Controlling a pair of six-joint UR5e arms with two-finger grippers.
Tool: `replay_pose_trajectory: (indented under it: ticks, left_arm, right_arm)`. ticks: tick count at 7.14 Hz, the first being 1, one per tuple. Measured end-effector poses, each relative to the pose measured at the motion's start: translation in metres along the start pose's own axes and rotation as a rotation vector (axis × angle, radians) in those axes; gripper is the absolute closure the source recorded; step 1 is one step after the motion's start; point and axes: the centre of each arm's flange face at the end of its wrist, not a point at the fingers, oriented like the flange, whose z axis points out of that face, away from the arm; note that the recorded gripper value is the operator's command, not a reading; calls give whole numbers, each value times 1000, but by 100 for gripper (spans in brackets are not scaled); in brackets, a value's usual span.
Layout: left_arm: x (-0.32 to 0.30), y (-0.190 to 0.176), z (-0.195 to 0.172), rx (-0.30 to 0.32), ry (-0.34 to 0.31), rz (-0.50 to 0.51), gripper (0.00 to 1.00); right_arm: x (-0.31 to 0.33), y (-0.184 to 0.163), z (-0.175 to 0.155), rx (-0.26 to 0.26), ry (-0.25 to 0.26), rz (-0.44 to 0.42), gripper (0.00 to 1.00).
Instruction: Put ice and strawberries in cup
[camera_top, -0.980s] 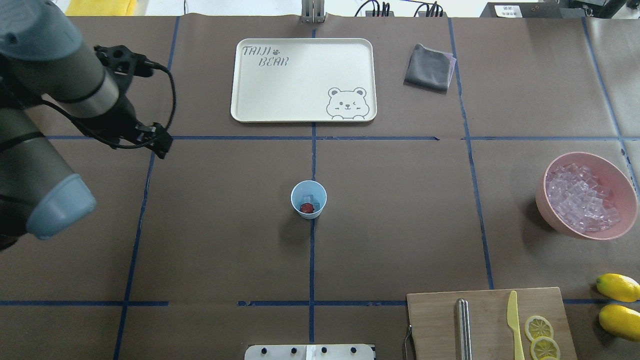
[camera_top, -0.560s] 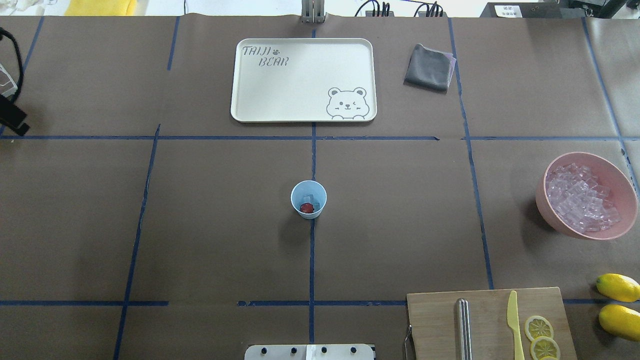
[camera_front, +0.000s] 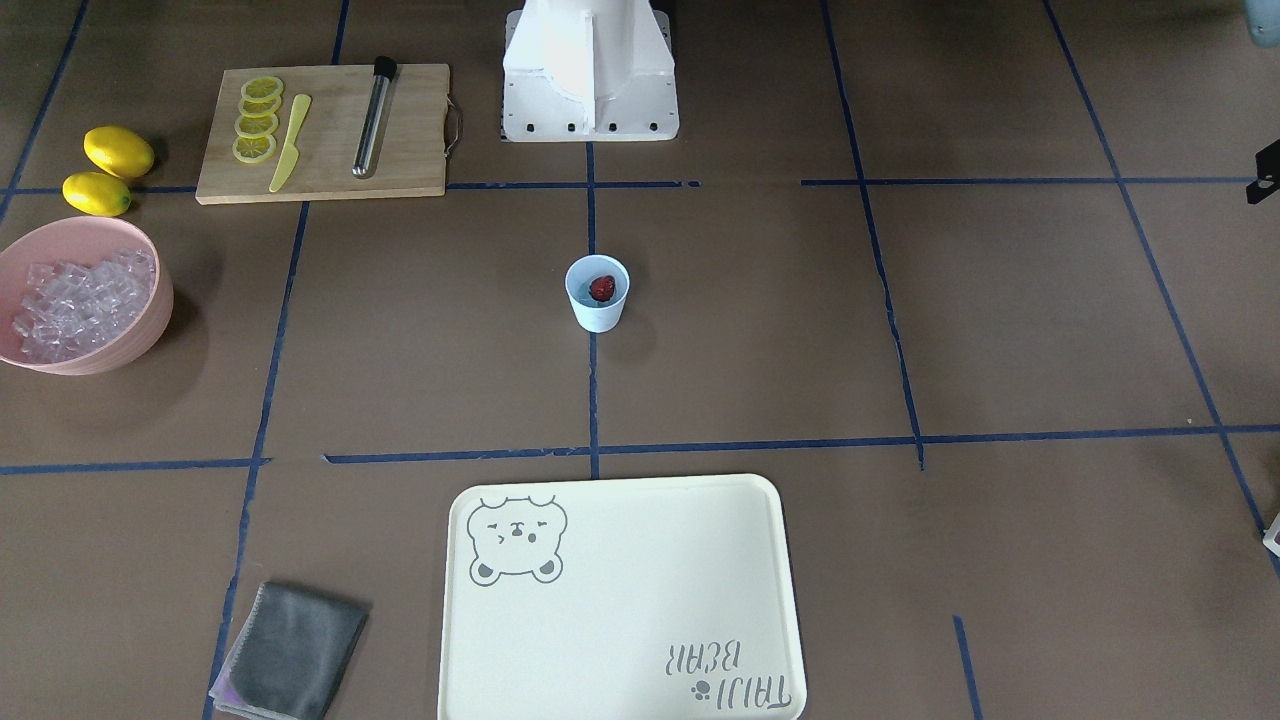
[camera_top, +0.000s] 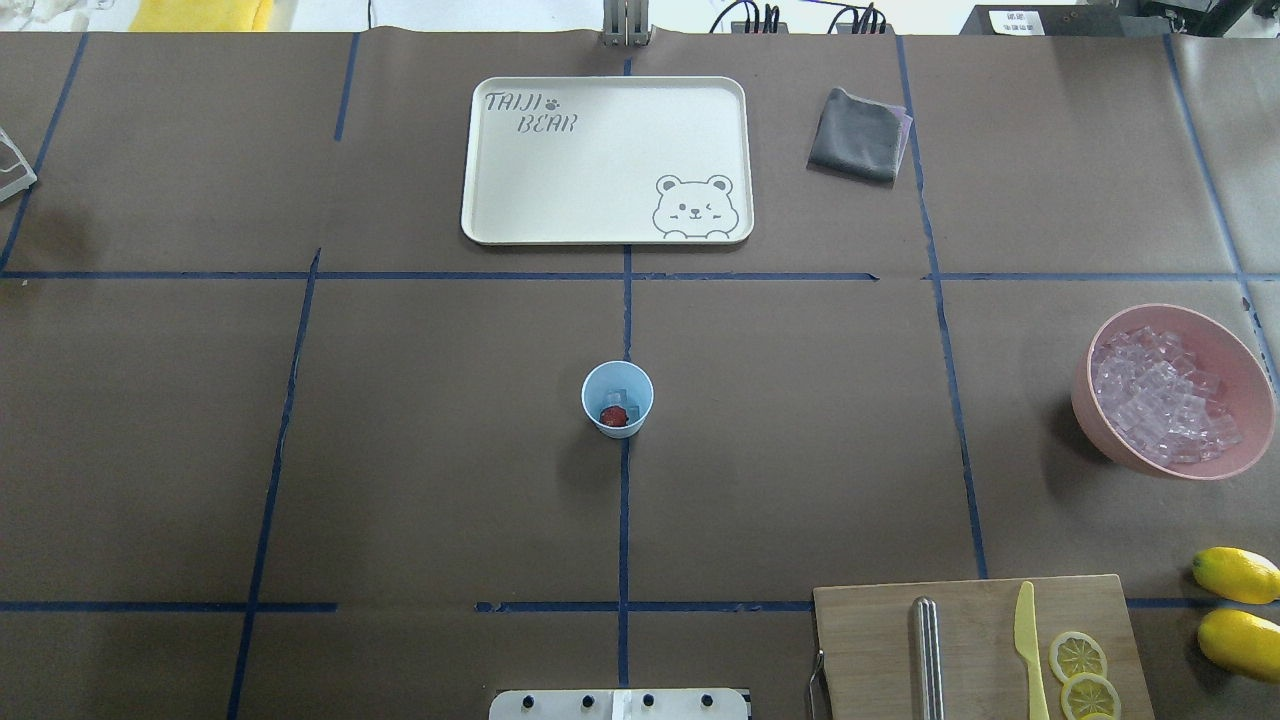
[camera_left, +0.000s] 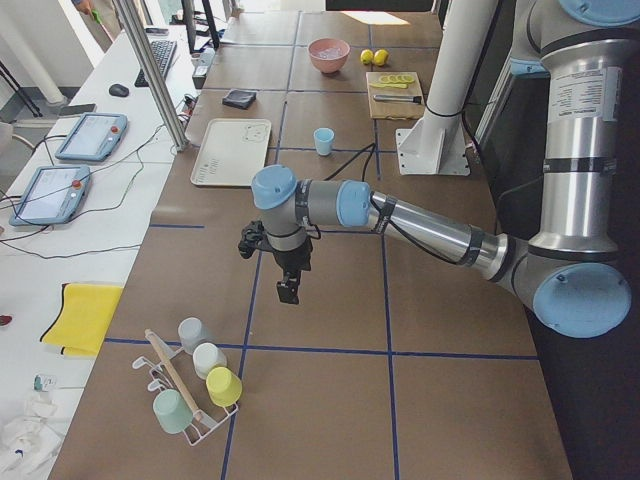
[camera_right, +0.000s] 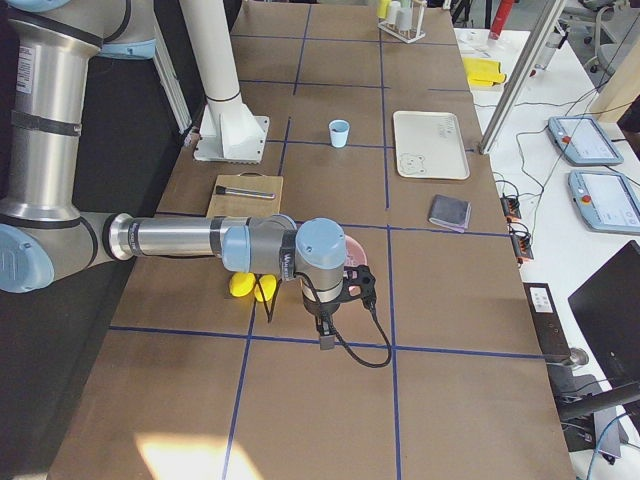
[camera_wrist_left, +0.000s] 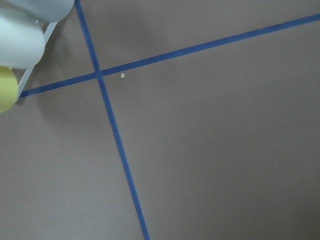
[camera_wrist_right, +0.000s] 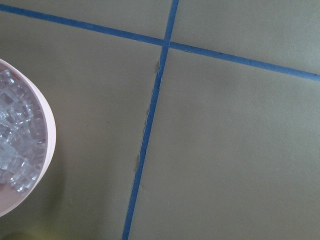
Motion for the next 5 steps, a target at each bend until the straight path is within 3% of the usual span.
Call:
replay_pose_trajectory:
  ticks: [3, 5]
  left_arm:
    - [-66, 57, 34, 33, 16, -41, 0]
    - [-68, 64, 39, 49, 50, -92, 0]
  right_arm:
    - [0, 0, 0, 1, 0, -1, 0]
    - [-1, 0, -1, 2, 0, -2, 0]
